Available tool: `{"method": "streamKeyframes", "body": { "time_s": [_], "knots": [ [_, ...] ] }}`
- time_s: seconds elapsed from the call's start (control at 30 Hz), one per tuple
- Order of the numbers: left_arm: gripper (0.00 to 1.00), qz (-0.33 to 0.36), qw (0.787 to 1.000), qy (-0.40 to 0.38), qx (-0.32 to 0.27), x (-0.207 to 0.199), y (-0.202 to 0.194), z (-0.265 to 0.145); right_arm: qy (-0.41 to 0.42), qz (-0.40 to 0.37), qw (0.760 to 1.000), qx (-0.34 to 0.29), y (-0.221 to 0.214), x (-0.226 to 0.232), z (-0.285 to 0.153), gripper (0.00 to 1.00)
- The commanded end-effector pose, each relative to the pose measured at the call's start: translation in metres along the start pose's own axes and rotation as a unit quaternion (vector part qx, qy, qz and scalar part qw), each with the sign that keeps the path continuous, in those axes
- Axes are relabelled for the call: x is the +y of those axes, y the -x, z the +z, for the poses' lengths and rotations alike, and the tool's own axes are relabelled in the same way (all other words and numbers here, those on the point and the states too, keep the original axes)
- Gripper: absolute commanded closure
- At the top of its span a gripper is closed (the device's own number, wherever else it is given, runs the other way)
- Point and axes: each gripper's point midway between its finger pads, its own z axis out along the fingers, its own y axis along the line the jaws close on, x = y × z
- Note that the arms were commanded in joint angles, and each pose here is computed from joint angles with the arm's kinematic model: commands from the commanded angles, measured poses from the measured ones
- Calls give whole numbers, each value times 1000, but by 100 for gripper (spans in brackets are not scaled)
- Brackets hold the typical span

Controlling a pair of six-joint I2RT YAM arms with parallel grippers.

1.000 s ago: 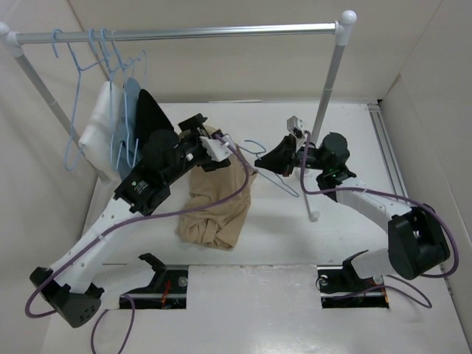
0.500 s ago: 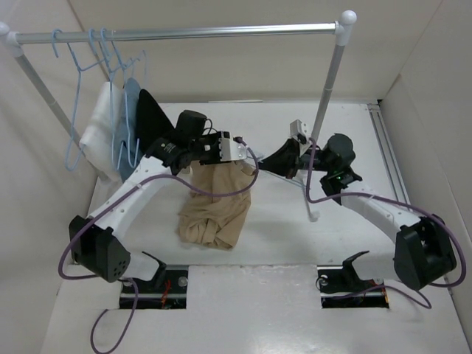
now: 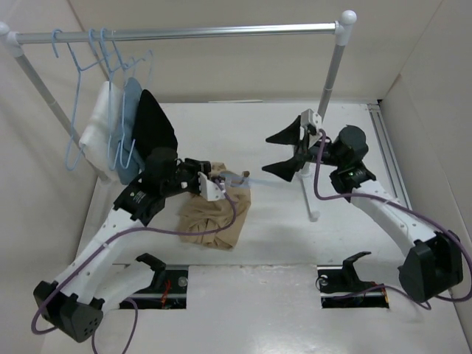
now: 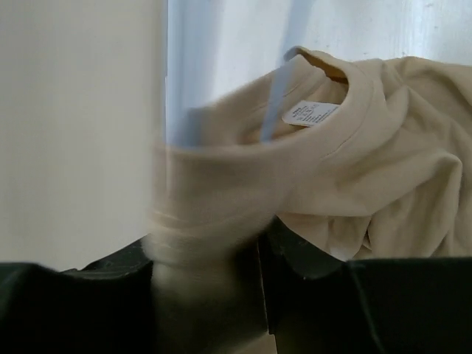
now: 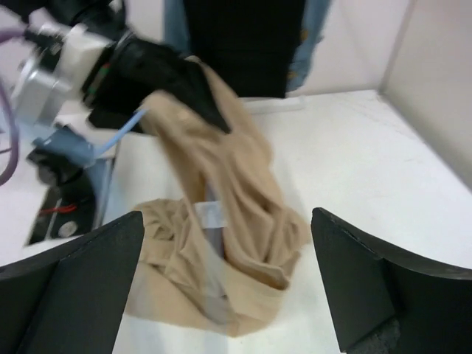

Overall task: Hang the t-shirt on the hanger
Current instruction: Place tshirt on hanger

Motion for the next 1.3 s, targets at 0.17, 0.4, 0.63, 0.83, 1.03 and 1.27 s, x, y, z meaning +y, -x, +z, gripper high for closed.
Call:
{"method": "streamKeyframes", "body": {
  "time_s": [0.17,0.4,0.63,0.83,1.03,1.27],
  "knots": [
    [100,109,992,-7,-60,-14,17,-5,-209,42,976,36,5,-58,-27,0],
    [100,123,991,-5,-60,-17,16,-5,-229,123,946,193,-88,-69,0,0],
    [100,128,990,18,-63,-8,19,-8,-191,127,938,260,-151,-62,22,10],
    [100,128,990,21,-53,-9,15,-9,-131,154,942,269,-171,-50,34,62],
    [100,120,991,24,-55,-9,15,-8,-137,182,936,268,-177,-58,31,57],
    [100,113,991,53,-42,3,12,-8,-110,180,940,269,-179,-45,28,47]
  ]
}}
